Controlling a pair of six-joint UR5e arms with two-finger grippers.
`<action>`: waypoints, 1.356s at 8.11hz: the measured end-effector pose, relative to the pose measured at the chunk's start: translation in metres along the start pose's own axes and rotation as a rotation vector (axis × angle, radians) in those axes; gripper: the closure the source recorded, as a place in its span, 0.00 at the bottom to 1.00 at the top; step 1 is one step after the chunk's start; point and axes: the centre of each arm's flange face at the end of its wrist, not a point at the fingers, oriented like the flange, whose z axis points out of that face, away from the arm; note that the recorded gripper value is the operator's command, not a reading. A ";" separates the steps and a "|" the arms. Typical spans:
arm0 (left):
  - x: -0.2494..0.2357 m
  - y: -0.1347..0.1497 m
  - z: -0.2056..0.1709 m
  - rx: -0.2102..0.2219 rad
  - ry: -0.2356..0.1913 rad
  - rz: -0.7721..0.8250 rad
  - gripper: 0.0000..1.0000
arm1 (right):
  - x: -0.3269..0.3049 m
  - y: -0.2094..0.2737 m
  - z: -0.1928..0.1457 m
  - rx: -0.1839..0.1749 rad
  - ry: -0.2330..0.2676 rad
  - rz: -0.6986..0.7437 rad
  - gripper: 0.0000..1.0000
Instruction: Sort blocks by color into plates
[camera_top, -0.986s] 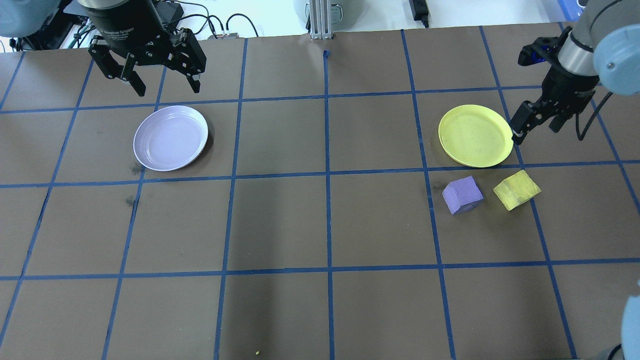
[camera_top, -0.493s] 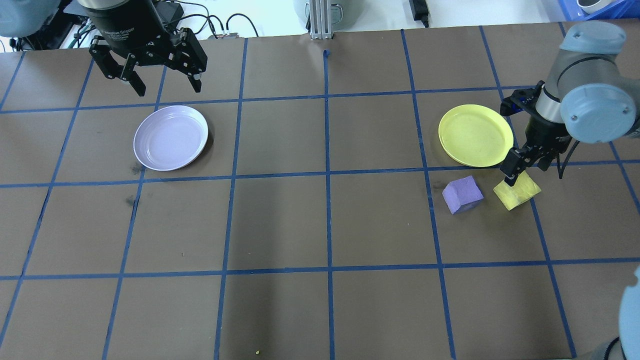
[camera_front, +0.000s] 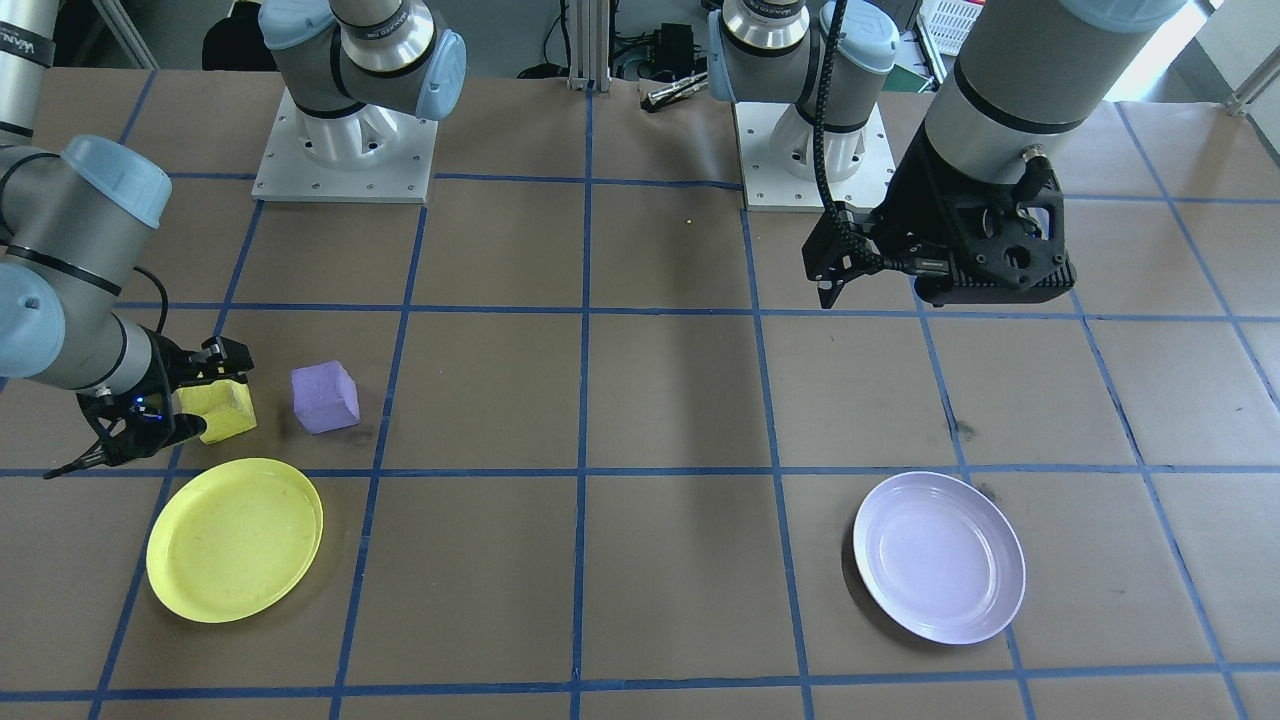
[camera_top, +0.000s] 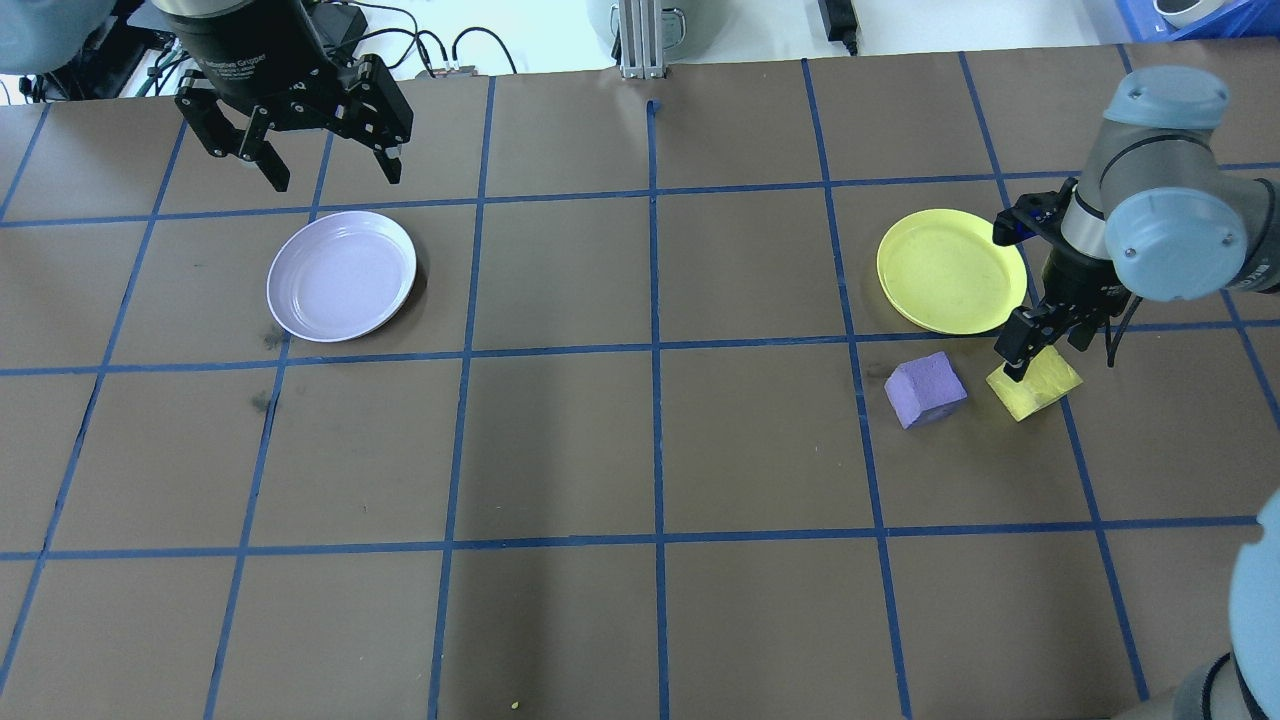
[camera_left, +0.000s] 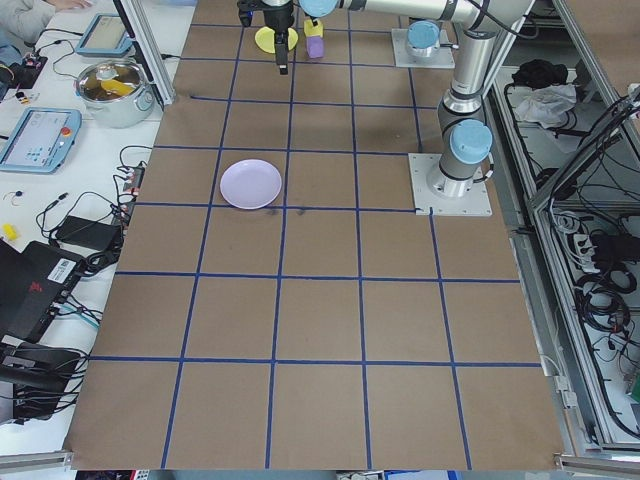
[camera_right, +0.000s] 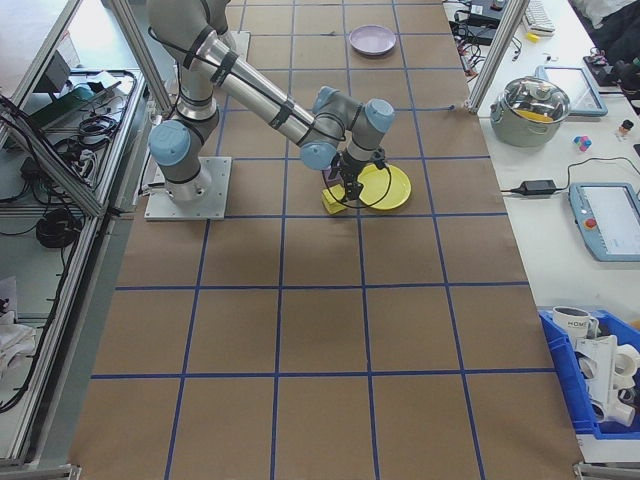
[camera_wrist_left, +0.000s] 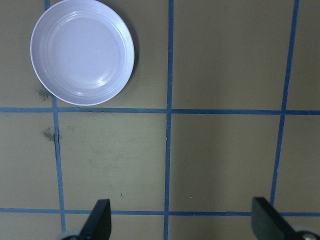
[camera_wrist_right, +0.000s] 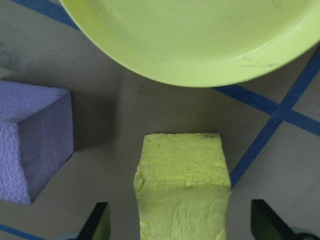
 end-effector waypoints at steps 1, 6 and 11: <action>0.000 0.001 -0.002 0.003 0.000 0.000 0.00 | 0.003 -0.005 0.008 -0.001 -0.002 -0.001 0.01; 0.000 0.004 -0.002 0.003 -0.003 0.002 0.00 | 0.004 -0.010 0.026 -0.018 -0.016 -0.043 0.94; 0.000 0.004 0.003 -0.007 -0.001 0.002 0.00 | 0.010 -0.012 0.007 0.008 0.005 -0.106 1.00</action>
